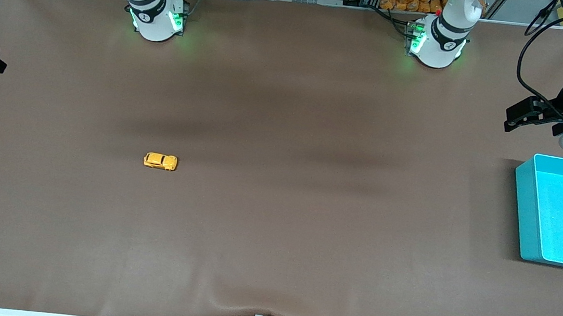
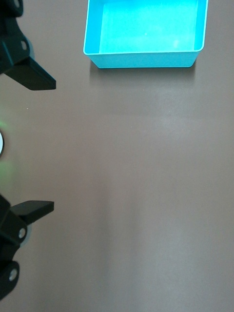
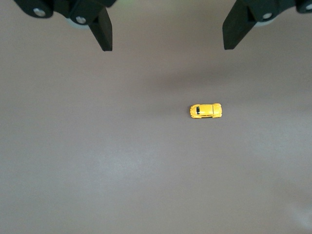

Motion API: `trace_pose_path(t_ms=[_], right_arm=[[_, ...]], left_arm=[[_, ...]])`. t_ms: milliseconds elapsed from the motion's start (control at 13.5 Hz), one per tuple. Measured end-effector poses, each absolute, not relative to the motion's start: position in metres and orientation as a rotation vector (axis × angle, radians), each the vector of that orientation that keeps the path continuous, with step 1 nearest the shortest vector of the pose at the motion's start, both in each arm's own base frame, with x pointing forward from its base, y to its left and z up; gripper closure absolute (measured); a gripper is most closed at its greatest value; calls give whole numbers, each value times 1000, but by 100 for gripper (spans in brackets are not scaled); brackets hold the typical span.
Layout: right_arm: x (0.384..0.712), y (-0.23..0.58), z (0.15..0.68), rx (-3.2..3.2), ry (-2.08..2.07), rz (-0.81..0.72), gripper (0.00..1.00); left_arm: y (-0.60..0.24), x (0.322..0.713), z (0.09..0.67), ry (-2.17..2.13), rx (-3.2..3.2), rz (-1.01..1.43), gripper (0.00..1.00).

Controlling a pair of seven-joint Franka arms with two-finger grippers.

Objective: Wind and store yellow beetle car

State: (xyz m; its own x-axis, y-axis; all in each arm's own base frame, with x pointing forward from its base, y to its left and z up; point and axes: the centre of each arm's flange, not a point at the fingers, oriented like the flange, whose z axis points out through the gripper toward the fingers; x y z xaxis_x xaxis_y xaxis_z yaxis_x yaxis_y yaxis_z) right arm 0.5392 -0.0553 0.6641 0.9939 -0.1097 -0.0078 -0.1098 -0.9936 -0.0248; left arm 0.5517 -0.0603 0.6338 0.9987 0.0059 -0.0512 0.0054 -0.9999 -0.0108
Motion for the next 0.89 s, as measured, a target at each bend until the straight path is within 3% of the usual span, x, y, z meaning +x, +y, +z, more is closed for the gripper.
trace_pose_path(t_ms=[889], right_arm=[[546,-36,652,-3136,106,13,0]], left_arm=[[-59,553,636,-13,-3132,62,0]])
